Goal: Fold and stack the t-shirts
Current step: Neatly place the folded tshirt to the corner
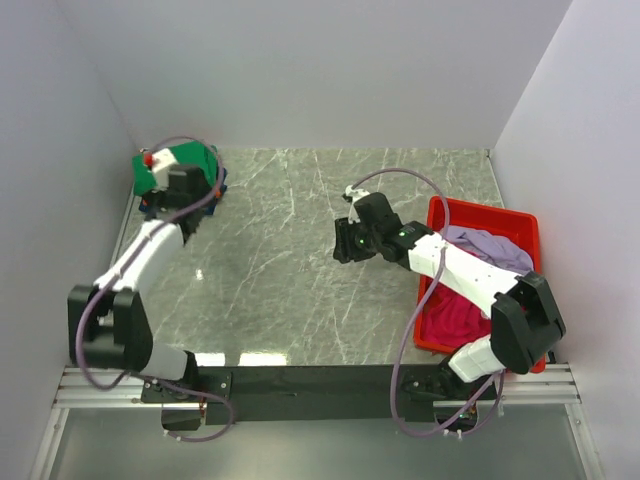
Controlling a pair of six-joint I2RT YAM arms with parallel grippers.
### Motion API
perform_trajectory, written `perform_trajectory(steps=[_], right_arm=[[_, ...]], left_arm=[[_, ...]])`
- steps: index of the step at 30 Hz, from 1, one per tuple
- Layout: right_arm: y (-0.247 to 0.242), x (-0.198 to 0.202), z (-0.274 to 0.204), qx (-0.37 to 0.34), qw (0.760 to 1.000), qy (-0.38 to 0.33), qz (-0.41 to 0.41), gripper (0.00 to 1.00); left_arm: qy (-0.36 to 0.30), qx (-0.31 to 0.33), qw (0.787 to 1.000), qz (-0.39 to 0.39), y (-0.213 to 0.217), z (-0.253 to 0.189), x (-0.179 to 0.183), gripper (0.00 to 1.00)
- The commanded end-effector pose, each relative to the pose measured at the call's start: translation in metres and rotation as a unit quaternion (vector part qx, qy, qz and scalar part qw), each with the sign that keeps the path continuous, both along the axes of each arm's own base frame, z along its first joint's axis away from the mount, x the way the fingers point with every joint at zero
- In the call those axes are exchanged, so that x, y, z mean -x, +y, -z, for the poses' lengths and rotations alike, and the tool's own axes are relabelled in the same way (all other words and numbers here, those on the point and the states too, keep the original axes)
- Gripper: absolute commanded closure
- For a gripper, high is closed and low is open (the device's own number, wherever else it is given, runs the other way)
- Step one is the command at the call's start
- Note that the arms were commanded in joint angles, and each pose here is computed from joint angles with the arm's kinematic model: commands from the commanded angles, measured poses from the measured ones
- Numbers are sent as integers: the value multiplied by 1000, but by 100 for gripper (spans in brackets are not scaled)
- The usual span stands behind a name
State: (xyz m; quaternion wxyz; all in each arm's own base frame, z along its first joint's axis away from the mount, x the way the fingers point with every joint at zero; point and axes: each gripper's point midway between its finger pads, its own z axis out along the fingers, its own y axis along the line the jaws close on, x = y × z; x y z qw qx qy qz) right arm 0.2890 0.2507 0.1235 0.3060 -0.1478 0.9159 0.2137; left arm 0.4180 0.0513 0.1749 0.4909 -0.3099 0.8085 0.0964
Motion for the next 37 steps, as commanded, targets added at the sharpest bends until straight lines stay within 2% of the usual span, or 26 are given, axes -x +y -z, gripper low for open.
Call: perform_trajectory(steps=[1,2,7,12,23,37], right_arm=[[-15,-7,-17,2,999,-36,22,49],[-15,-7,-19,2,999,-40,23,49],[-27,-7,-36,-4,996,-74,41,49],[-40,-4,-58,-15,991,-116,61,48],[-52,5,-80,-42,984,-155,76,44],[-54,6,-83,-43,983,-160,76,44]], left_arm=[[-71,6,997,27,-44,-32,15,1],[-53,8,997,53,-65,-21,27,1],[-66,52,984,157,-130,-24,67,1],[-73,104,955,267,-183,-21,108,1],[-91,116,936,319,-195,-45,130,1],[-106,115,938,311,-184,-61,142,1]])
